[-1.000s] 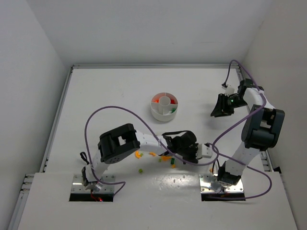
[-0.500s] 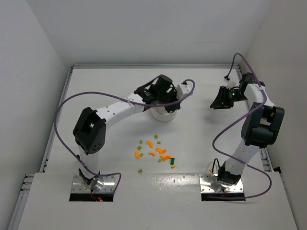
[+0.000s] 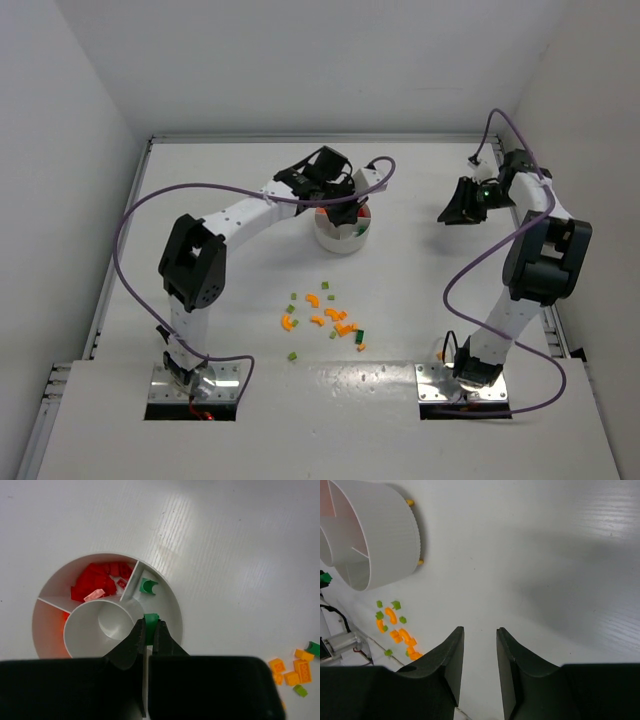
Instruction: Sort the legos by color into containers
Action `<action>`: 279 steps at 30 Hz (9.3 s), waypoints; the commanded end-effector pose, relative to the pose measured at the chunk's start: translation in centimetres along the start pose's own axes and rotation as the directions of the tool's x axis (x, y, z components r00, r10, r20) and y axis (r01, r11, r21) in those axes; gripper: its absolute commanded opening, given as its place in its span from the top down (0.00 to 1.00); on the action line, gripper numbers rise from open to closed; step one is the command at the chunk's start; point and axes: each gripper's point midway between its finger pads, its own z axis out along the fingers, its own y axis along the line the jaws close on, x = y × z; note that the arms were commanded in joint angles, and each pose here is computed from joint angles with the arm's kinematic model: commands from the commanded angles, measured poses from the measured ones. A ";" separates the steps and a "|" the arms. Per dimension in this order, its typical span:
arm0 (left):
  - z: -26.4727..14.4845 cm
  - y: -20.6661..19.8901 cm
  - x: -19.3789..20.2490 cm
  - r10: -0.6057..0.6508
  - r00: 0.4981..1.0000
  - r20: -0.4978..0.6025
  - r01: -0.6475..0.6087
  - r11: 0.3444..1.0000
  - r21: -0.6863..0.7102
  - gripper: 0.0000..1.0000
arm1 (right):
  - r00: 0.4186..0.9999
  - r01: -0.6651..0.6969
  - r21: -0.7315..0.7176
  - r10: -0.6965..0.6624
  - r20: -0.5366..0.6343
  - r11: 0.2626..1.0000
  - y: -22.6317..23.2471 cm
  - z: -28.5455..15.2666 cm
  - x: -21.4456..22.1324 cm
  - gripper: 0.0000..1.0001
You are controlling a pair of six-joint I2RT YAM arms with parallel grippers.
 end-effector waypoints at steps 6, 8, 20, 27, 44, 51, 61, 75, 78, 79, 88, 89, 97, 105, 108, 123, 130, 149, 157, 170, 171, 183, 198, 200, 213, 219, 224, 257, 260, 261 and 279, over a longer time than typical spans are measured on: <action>-0.8 -0.6 0.8 0.010 1.000 -0.010 -0.009 1.000 0.025 0.93 | 0.999 0.034 0.003 -0.034 0.035 0.999 0.4 -0.1 -1.7 0.67; -0.5 -0.4 1.2 0.006 1.000 -0.025 -0.005 1.000 0.016 0.85 | 0.999 0.034 0.003 -0.034 0.035 0.999 0.4 -0.1 -1.7 0.67; -0.6 0.3 1.1 0.005 1.000 -0.017 -0.006 1.000 -0.025 0.56 | 0.998 0.040 0.004 -0.040 0.042 0.999 0.5 -0.2 -1.7 0.67; -2.7 -8.3 1.8 0.200 0.977 0.078 -0.214 0.938 0.273 0.75 | 0.999 0.028 0.001 -0.028 0.028 1.000 0.5 0.0 -0.8 0.67; -0.5 -22.0 9.8 0.622 0.688 0.373 -0.692 0.407 0.596 0.44 | 0.999 0.046 -0.013 -0.046 0.004 0.999 0.7 0.5 0.7 0.67; 0.1 -23.6 12.6 0.667 0.572 0.478 -0.727 0.143 0.671 0.42 | 0.997 0.069 0.024 -0.069 0.025 0.997 1.1 -0.6 1.1 0.67; -0.3 -25.7 13.9 0.650 0.551 0.524 -0.727 0.065 0.684 0.39 | 0.995 0.085 0.063 -0.089 0.055 0.994 1.5 -2.1 1.7 0.65; 1.7 -25.7 14.8 0.682 0.531 0.503 -0.725 0.059 0.686 0.38 | 0.991 0.098 0.109 -0.107 0.080 0.989 1.6 -2.9 2.2 0.40; 1.9 -25.5 15.1 0.688 0.525 0.501 -0.723 0.051 0.689 0.38 | 0.991 0.098 0.109 -0.107 0.080 0.989 1.6 -2.9 2.2 0.37; 2.0 -25.5 15.1 0.688 0.518 0.508 -0.729 0.044 0.683 0.38 | 0.991 0.098 0.109 -0.107 0.080 0.989 1.6 -2.9 2.2 0.37; 2.9 -25.1 16.2 0.706 0.508 0.494 -0.716 0.027 0.698 0.49 | 0.993 0.087 0.115 -0.095 0.065 0.990 1.1 -2.6 2.0 0.36; 3.0 -25.2 16.5 0.705 0.513 0.490 -0.710 0.027 0.704 0.50 | 0.993 0.087 0.115 -0.095 0.065 0.990 1.1 -2.6 2.0 0.36; 3.2 -23.8 16.9 0.711 0.529 0.464 -0.701 0.058 0.711 0.50 | 0.994 0.082 0.113 -0.089 0.058 0.990 0.9 -2.4 1.9 0.36; 2.9 -22.1 17.9 0.721 0.550 0.422 -0.683 0.097 0.724 0.40 | 0.995 0.077 0.112 -0.084 0.053 0.991 0.8 -2.3 1.8 0.35; 3.0 -22.1 17.8 0.721 0.552 0.418 -0.683 0.104 0.723 0.41 | 0.996 0.072 0.110 -0.078 0.046 0.991 0.8 -2.2 2.2 0.35; 1.4 -22.0 13.9 0.681 0.589 0.435 -0.713 0.184 0.677 0.59 | 0.996 0.072 0.110 -0.078 0.046 0.991 0.8 -2.2 2.2 0.35; -1.1 -19.3 5.7 0.578 0.697 0.425 -0.695 0.395 0.601 0.59 | 0.996 0.072 0.110 -0.078 0.046 0.991 0.8 -2.2 2.2 0.35; 0.6 -0.3 -3.0 -0.020 0.976 0.219 -0.026 0.978 0.207 0.63 | 0.996 0.074 0.109 -0.079 0.036 0.991 0.4 -1.9 1.8 0.35; 0.9 0.3 -2.4 0.003 0.976 0.216 -0.046 0.980 0.196 0.60 | 0.997 0.069 0.116 -0.073 0.027 0.991 0.3 -2.0 2.0 0.35; 0.0 0.5 -0.9 0.118 0.973 0.196 -0.146 0.980 0.134 0.47 | 0.996 0.078 0.116 -0.082 0.026 0.990 0.1 -1.8 1.6 0.35; 0.0 0.7 -0.8 0.127 0.973 0.193 -0.153 0.980 0.125 0.47 | 0.996 0.078 0.116 -0.082 0.026 0.990 0.1 -1.8 1.6 0.35; -4.0 1.1 -5.2 0.137 0.919 0.369 -0.176 0.982 0.074 0.37 | 0.983 0.182 0.100 -0.181 -0.012 0.978 1.8 -2.4 2.1 0.42; -14.6 6.0 -8.3 -0.044 0.957 0.288 0.134 0.945 -0.299 0.00 | 0.704 0.681 0.296 -0.710 -0.010 0.670 4.7 -7.3 -0.5 0.19; -16.6 7.5 -6.6 -0.125 0.944 0.306 0.233 0.909 -0.346 0.00 | 0.719 0.637 0.361 -0.694 0.040 0.681 4.3 -7.4 -2.5 0.00; -25.6 12.2 7.2 -0.429 0.852 0.300 0.519 0.621 -0.587 0.00 | 0.532 0.845 -0.040 -0.846 -0.037 0.534 8.6 3.2 -1.5 0.15; -27.6 12.3 11.7 -0.528 0.785 0.325 0.614 0.588 -0.527 0.00 | 0.308 0.939 -0.168 -0.951 0.025 0.300 15.7 8.1 1.7 0.21; -26.6 12.7 12.4 -0.550 0.788 0.276 0.603 0.604 -0.521 0.04 | 0.268 0.960 -0.091 -0.962 0.046 0.264 19.3 10.3 1.6 0.34; -23.6 9.3 11.6 -0.506 0.819 0.271 0.574 0.713 -0.403 0.09 | 0.000 0.887 -0.462 -0.999 -0.055 0.025 23.7 14.6 15.9 0.65; -23.9 8.5 11.5 -0.498 0.821 0.279 0.571 0.719 -0.397 0.09 | 0.011 0.885 -0.463 -0.997 -0.075 0.044 23.2 15.9 16.4 0.65; -24.0 8.6 11.6 -0.498 0.821 0.278 0.571 0.715 -0.405 0.09 | 0.014 0.877 -0.477 -0.996 -0.089 0.055 22.8 16.5 17.2 0.65; -23.8 7.9 13.1 -0.497 0.828 0.258 0.560 0.710 -0.427 0.09 | 0.017 0.891 -0.442 -0.981 -0.191 0.102 19.5 19.5 18.0 0.48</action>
